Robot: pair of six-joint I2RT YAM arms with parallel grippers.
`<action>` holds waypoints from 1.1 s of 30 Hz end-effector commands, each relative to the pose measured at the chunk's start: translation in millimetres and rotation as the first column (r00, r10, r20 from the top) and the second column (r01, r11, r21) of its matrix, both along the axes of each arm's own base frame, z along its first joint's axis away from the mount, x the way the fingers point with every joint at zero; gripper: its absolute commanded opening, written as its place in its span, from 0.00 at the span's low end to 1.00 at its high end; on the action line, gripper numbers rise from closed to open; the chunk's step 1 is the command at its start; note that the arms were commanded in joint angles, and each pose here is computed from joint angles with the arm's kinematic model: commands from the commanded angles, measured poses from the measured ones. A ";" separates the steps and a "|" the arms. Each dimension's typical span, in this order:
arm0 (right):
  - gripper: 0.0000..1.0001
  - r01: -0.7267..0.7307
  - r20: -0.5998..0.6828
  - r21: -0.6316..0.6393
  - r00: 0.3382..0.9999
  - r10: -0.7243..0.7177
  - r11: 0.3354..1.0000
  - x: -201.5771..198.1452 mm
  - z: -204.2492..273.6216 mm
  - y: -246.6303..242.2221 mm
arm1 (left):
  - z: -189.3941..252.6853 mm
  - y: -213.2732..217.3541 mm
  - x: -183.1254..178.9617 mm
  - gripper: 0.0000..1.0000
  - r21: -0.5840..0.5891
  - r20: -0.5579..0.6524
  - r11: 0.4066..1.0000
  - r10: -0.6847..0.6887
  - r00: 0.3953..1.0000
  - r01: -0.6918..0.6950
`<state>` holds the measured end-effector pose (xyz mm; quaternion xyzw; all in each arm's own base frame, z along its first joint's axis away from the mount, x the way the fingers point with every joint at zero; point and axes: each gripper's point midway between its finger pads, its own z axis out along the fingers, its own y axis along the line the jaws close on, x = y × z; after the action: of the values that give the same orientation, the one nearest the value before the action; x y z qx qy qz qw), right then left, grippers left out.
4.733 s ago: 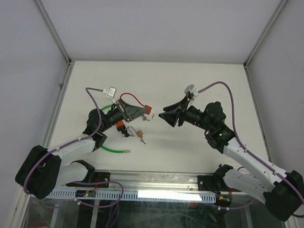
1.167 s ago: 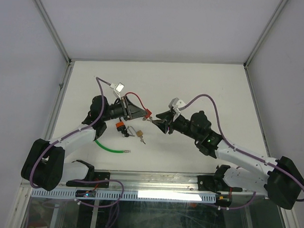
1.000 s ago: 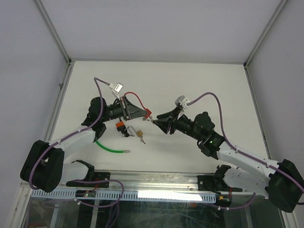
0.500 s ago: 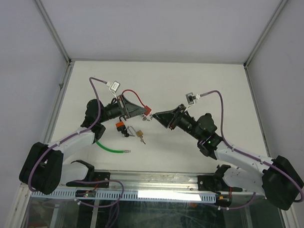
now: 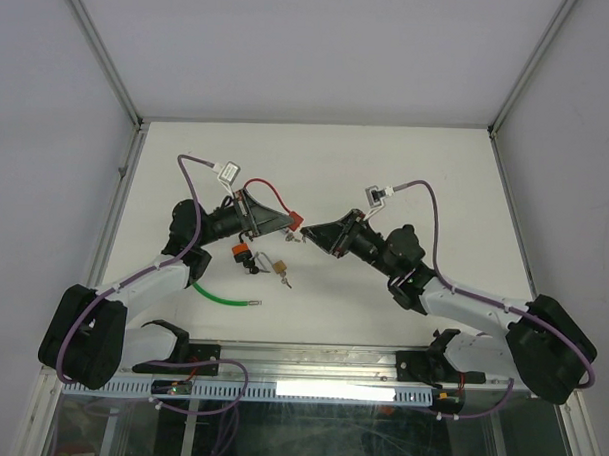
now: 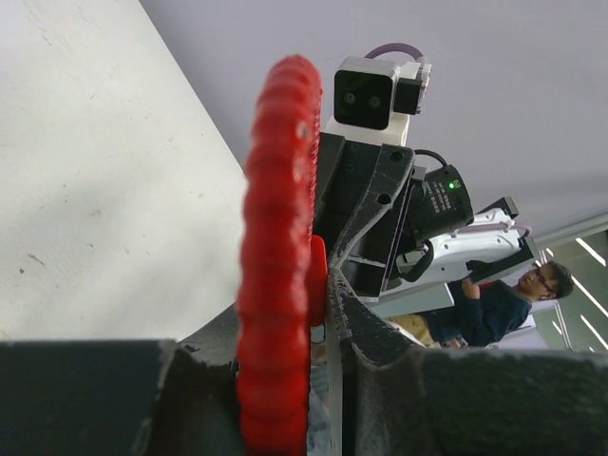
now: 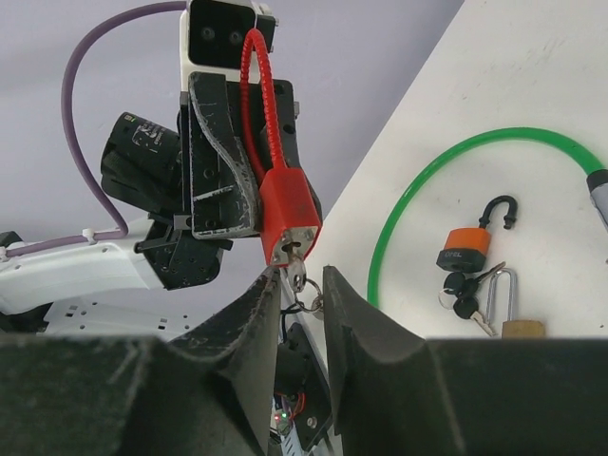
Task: Unlock with the key
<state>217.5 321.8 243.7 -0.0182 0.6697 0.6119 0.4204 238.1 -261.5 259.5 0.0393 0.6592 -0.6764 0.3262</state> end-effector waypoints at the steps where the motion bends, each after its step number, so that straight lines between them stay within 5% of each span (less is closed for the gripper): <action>1: 0.25 -0.020 0.077 0.087 0.997 0.013 0.996 -1.2 34.1 1.9 | 24.2 5.0 -4.7 0.00 -0.051 0.094 0.999 0.004 0.996 0.001; 13: 0.00 -0.093 0.107 0.159 0.991 0.076 0.983 -12.2 46.1 6.1 | 21.6 6.9 -4.9 0.00 -0.072 0.071 0.997 0.021 0.997 -0.016; 23: 0.00 -0.139 0.204 0.173 0.974 0.103 0.975 -12.9 69.1 9.0 | 14.0 -2.0 -17.8 0.00 -0.058 0.068 0.997 -0.048 0.997 0.052; 33: 0.00 -0.334 0.391 0.235 0.892 0.225 0.913 -0.4 138.0 -4.6 | -9.7 -30.5 -56.6 0.00 0.101 0.145 0.964 -0.258 0.955 0.245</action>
<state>230.5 324.5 268.3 -0.0874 0.6233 0.6816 0.3732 236.9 -268.9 273.3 0.0663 0.6341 -0.6763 0.3690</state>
